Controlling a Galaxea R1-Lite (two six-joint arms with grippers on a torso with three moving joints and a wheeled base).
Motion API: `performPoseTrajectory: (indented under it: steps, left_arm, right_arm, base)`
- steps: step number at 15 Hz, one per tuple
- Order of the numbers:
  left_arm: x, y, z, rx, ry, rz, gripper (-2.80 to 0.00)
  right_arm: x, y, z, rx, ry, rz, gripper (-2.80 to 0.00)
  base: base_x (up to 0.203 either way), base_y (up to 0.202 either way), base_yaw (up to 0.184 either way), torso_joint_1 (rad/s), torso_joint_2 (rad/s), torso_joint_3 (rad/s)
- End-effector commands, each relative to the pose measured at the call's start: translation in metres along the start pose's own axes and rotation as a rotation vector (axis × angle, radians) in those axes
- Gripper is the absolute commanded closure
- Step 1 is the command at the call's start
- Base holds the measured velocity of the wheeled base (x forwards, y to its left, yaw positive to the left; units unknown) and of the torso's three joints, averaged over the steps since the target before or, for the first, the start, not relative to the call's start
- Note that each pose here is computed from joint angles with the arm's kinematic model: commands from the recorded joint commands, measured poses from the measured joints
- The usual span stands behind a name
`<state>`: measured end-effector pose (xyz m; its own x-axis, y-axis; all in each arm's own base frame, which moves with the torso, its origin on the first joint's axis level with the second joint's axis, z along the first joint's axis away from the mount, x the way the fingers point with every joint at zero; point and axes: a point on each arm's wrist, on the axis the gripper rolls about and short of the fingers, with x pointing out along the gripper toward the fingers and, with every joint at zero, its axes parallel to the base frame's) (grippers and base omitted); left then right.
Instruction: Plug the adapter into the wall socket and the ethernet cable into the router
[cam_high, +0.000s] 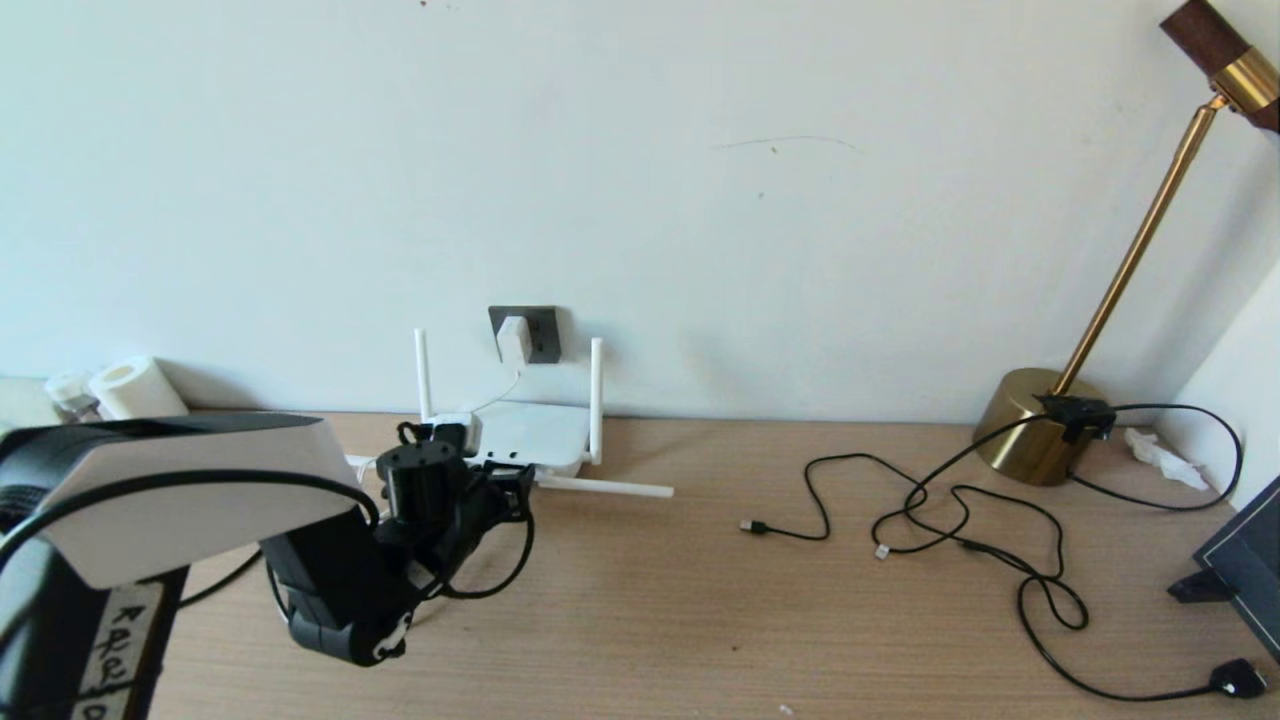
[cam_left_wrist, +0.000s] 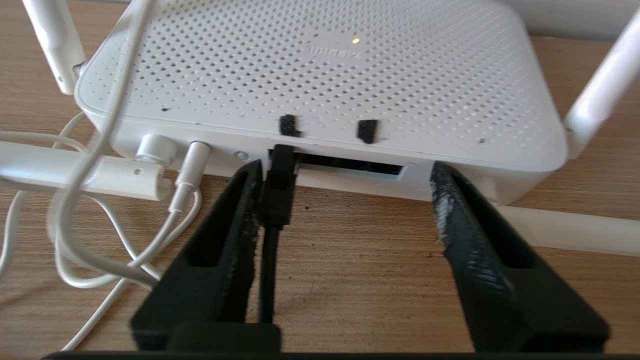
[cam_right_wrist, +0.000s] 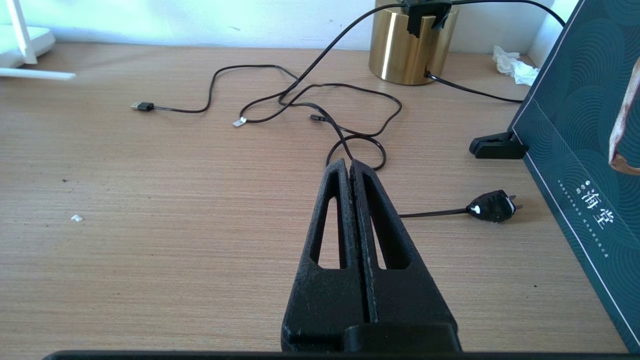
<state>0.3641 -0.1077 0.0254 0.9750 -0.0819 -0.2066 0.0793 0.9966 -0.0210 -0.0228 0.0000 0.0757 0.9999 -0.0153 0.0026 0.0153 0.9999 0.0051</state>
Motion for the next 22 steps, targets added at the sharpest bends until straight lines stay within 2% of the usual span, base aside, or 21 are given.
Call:
performPoseTrajectory:
  steps: [1, 3, 5, 7, 10, 11, 12, 14, 18, 20, 22]
  left_arm:
    - [-0.009, -0.002, 0.013, -0.006, -0.034, -0.009, -2.80]
    - [-0.021, -0.006, 0.024, -0.005, -0.051, -0.025, -2.80]
    - [-0.026, -0.006, 0.019, 0.004, -0.028, -0.015, -2.80]
    - [-0.023, -0.009, 0.002, 0.020, 0.016, 0.034, -2.80]
    - [-0.013, -0.009, -0.035, 0.044, 0.096, 0.086, -2.80]
    - [-0.009, -0.009, -0.044, 0.042, 0.095, 0.090, -2.80]
    - [-0.009, -0.009, -0.042, 0.027, 0.050, 0.085, -2.80]
    - [-0.016, -0.010, -0.029, 0.013, -0.007, 0.076, -2.80]
    - [-0.041, -0.013, 0.033, -0.027, -0.164, 0.047, -2.80]
    - [-0.052, -0.016, 0.053, -0.032, -0.198, 0.033, -2.80]
    - [-0.061, -0.019, 0.058, -0.030, -0.199, 0.025, -2.80]
  right_arm:
    - [0.000, 0.000, 0.000, -0.001, 0.001, 0.000, 0.00]
    - [0.000, 0.000, 0.000, -0.001, 0.001, 0.000, 0.00]
    - [0.000, 0.000, 0.000, -0.001, 0.001, 0.000, 0.00]
    - [0.000, 0.000, 0.000, -0.001, 0.001, 0.000, 0.00]
    - [0.000, 0.000, 0.000, 0.000, 0.000, 0.000, 0.00]
    - [0.000, 0.000, 0.000, -0.001, 0.001, 0.000, 0.00]
    - [0.000, 0.000, 0.000, 0.001, 0.000, 0.000, 0.00]
    - [0.000, 0.000, 0.000, 0.001, 0.001, 0.000, 0.00]
    - [0.000, 0.000, 0.000, 0.001, 0.001, 0.000, 0.00]
    - [0.000, 0.000, 0.000, 0.000, 0.000, 0.000, 0.00]
    - [0.000, 0.000, 0.000, -0.001, 0.001, 0.000, 0.00]
  base:
    - [0.000, 0.000, 0.000, 0.000, 0.00, 0.000]
    - [0.000, 0.000, 0.000, 0.000, 0.00, 0.000]
    - [0.000, 0.000, 0.000, 0.000, 0.00, 0.000]
    - [0.000, 0.000, 0.000, 0.000, 0.00, 0.000]
    - [0.000, 0.000, 0.000, 0.000, 0.00, 0.000]
    - [0.000, 0.000, 0.000, 0.000, 0.00, 0.000]
    - [0.000, 0.000, 0.000, 0.000, 0.00, 0.000]
    - [0.000, 0.000, 0.000, 0.000, 0.00, 0.000]
    - [0.000, 0.000, 0.000, 0.000, 0.00, 0.000]
    - [0.000, 0.000, 0.000, 0.000, 0.00, 0.000]
    - [0.000, 0.000, 0.000, 0.000, 0.00, 0.000]
